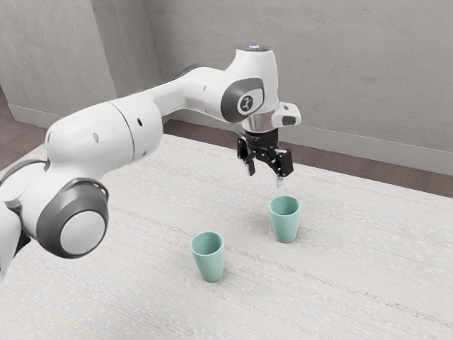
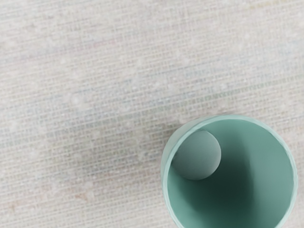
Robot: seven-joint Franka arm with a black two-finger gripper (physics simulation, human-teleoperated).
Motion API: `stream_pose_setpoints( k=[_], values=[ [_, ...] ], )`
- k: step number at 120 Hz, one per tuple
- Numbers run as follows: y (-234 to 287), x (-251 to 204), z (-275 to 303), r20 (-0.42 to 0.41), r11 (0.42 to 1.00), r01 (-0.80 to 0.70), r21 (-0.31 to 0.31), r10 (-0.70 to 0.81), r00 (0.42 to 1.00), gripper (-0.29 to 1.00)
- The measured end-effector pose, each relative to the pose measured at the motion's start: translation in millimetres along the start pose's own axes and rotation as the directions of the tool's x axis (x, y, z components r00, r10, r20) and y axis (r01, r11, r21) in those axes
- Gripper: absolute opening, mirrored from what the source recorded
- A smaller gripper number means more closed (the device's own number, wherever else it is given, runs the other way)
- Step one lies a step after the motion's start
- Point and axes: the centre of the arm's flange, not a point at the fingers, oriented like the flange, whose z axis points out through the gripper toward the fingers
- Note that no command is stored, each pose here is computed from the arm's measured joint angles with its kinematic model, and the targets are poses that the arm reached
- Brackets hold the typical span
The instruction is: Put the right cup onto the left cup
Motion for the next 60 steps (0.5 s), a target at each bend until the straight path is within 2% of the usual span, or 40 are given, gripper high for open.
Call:
stream_pose_setpoints(
  k=[21,60],
  values=[
    [16.5,2.3,21.2,0.009,1.0,-0.006,-0.013,0.006,1.0,0.7],
    [-2.7,6.9,36.8,0.012,0.999,0.038,-0.002,-0.038,0.999,0.7]
  ],
)
